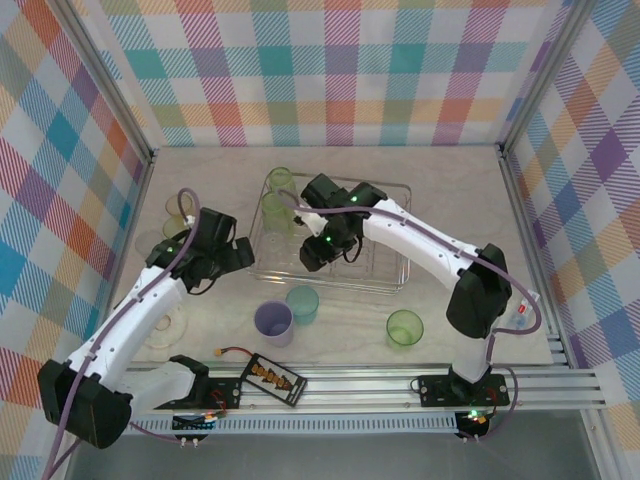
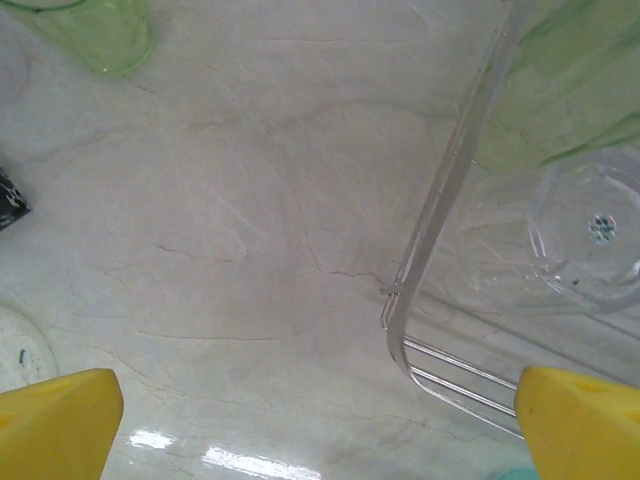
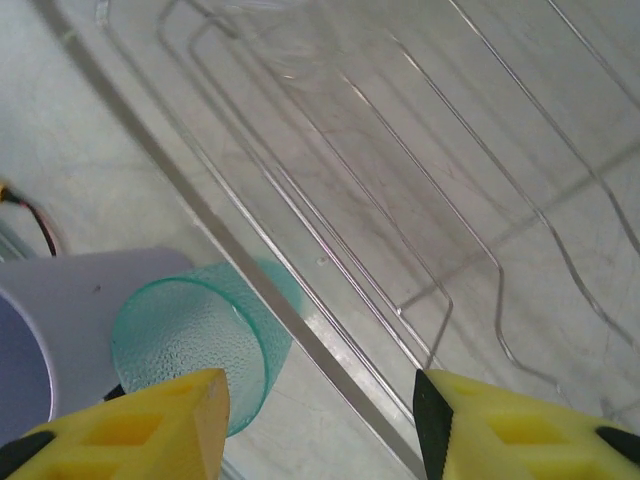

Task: Load the cups into the dish rack

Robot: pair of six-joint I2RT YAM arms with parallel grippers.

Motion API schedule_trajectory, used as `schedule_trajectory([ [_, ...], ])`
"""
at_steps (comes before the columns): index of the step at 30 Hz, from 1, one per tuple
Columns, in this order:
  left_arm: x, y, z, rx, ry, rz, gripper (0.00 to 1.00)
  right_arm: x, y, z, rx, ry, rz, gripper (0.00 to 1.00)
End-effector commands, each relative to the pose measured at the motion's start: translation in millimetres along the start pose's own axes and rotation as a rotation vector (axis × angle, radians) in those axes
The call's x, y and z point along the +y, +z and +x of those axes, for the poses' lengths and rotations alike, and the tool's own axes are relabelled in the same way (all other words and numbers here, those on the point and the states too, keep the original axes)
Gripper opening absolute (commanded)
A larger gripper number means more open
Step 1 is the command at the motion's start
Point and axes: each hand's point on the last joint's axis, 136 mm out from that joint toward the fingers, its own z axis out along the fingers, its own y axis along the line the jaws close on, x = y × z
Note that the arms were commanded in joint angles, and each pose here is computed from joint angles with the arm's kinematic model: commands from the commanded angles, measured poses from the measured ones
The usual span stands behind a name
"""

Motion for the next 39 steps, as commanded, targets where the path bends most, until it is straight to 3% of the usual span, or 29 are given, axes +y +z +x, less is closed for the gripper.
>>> schedule_trajectory([
  [1, 3, 8, 10, 0.042, -0.095, 0.05, 1.0, 13, -4, -1, -0.059, -0.276, -0.061, 0.53],
  [9, 8, 19, 25, 0.102, -0.111, 0.043, 1.0, 23, -11, 40, -0.133, -0.604, -0.111, 0.56],
  [15, 7, 25, 28, 0.124, -0.122, 0.05, 1.0, 17, 0, 66, -0.046, -0.678, -0.135, 0.56],
  [21, 7, 28, 29, 0.133, -0.126, 0.048, 1.0, 1, 15, 65, 0.019, -0.69, -0.072, 0.54],
  [39, 1, 31, 28, 0.148, -0.135, 0.067, 1.0, -3, 40, 60, 0.041, -0.809, -0.062, 0.45],
])
